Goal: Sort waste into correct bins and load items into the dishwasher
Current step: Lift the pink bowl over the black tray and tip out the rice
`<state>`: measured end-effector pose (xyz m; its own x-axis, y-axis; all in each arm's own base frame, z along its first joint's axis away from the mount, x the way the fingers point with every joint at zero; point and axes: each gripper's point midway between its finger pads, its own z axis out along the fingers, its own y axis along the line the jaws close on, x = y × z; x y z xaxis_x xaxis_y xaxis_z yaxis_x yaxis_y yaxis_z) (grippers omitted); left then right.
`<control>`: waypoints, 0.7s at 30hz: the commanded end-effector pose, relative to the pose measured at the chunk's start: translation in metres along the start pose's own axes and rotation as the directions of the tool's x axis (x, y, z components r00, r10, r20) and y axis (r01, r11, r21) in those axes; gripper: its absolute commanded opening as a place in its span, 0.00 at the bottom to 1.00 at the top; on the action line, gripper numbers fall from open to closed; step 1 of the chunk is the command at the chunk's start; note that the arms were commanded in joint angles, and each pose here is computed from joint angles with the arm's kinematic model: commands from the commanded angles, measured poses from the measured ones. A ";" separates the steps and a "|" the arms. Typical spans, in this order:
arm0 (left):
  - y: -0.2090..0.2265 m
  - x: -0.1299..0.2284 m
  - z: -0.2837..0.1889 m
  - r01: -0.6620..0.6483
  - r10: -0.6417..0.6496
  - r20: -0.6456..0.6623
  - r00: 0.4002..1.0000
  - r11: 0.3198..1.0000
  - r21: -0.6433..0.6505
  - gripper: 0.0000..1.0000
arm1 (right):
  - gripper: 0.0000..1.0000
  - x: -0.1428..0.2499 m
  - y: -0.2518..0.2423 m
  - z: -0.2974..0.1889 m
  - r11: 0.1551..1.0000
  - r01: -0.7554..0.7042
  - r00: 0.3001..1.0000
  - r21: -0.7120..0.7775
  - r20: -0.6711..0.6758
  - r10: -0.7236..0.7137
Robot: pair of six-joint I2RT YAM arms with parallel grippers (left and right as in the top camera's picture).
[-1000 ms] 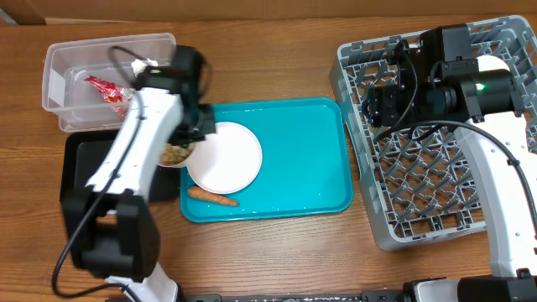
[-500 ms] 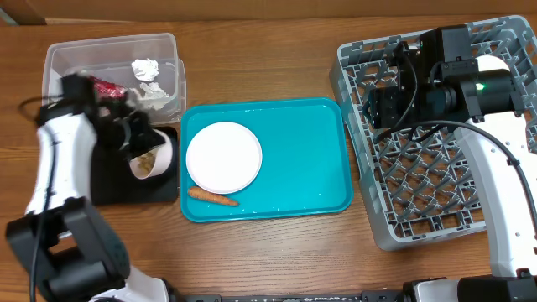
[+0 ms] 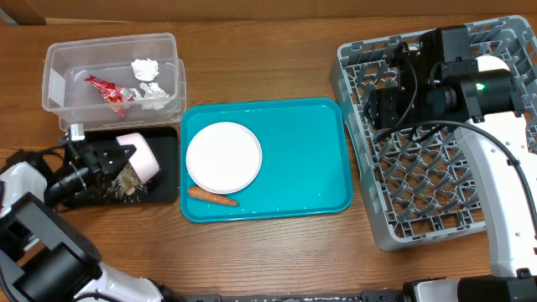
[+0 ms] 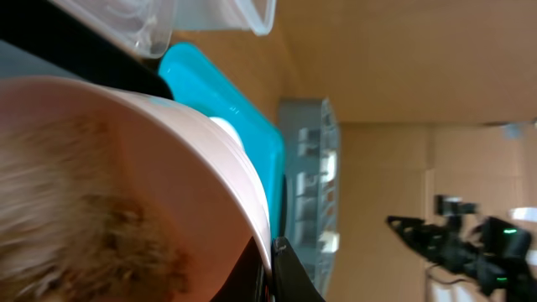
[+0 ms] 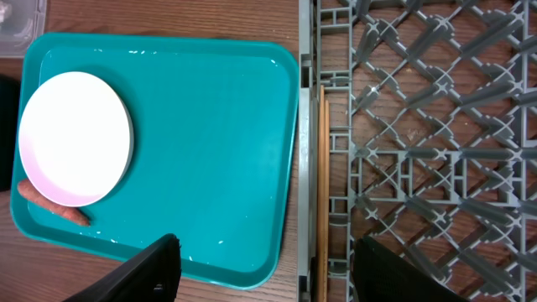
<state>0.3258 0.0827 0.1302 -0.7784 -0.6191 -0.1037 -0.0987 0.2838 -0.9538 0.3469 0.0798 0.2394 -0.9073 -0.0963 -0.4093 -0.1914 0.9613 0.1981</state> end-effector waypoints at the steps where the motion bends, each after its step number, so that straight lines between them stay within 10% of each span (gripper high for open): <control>1: -0.015 -0.009 -0.003 -0.031 0.021 0.063 0.998 0.986 0.162 0.04 | 0.68 -0.001 -0.002 0.000 1.000 -0.002 1.000 0.009 0.005 0.002; 21: -0.034 -0.018 -0.008 0.212 -0.234 0.037 0.972 0.931 0.297 0.04 | 0.68 -0.001 -0.002 0.000 1.000 -0.002 1.000 0.009 0.005 0.002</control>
<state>0.3376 0.0890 0.1633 -0.7204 -0.6935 -0.0040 -0.0152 0.0216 -0.9997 0.3468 0.0798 0.2393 -0.9076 -0.0967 -0.4087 -0.1916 0.9613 0.1980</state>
